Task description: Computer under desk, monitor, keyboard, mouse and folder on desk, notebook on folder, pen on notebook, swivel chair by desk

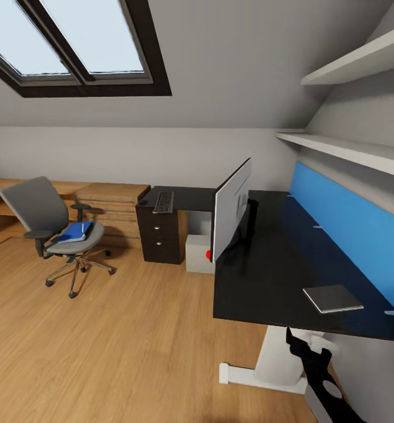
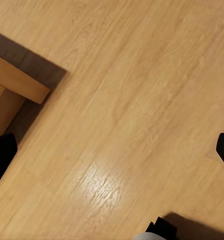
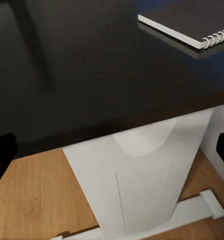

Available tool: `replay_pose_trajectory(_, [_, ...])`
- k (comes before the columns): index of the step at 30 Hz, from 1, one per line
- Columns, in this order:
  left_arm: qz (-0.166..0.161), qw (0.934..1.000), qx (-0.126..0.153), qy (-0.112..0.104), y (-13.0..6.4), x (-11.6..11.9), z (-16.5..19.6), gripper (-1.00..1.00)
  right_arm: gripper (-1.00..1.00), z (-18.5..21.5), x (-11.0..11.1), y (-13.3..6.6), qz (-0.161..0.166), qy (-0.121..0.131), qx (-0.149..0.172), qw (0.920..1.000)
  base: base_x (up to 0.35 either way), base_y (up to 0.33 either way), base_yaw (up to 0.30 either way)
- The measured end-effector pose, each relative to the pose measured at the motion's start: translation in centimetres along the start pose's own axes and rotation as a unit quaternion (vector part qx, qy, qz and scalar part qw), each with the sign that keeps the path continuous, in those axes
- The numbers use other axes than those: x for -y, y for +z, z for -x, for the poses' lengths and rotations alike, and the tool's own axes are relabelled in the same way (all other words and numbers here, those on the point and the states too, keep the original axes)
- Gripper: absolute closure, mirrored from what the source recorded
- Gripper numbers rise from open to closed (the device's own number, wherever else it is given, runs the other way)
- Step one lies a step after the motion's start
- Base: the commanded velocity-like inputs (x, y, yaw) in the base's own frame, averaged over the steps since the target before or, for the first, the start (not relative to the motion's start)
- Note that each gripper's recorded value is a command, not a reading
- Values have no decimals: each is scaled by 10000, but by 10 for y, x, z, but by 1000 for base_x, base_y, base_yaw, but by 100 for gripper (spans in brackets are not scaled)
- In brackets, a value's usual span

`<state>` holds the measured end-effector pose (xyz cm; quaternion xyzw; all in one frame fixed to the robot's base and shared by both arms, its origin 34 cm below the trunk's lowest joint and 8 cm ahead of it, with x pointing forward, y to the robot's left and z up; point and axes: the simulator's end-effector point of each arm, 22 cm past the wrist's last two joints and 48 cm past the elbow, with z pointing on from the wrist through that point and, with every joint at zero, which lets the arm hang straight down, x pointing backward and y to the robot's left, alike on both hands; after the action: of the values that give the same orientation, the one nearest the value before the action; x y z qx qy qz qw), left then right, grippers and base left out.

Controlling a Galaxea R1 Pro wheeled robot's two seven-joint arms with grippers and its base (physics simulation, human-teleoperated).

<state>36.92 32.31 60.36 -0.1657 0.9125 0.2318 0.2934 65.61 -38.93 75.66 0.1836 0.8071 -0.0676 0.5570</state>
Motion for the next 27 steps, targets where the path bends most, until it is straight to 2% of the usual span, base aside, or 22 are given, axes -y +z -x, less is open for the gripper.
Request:
replay_pose_trajectory(3, [1, 10000, -1, 0, 0, 0, 0, -100, -100, 12, -5, -1, 44, 11, 10, 10000, 0, -1, 0])
replay_pose_trajectory(10, [-25, 10000, -6, -14, -2, 3, -1, -100, -100, 55, -1, -25, -178, 8, 89, 9998, 0, 0, 0])
replay_pose_trajectory(17, [-33, 10000, -8, -17, -2, 4, -1, -100, -100, 75, -2, -34, -213, 27, 45, 9998, 0, 0, 0])
replay_pose_trajectory(21, [-41, 10000, -2, -7, -2, 5, -1, -100, -100, 79, 11, -34, -354, 69, -25, 9993, 4, -37, 0])
replay_pose_trajectory(25, [-51, 10000, 5, 9, -2, 5, -1, -100, -100, 85, 22, -33, -494, 95, -23, 9987, 64, -211, 0])
replay_pose_trajectory(27, [-58, 10000, 3, 16, -3, 6, -2, -100, -100, 95, 31, -29, -672, 76, 29, 9977, 122, -285, 0])
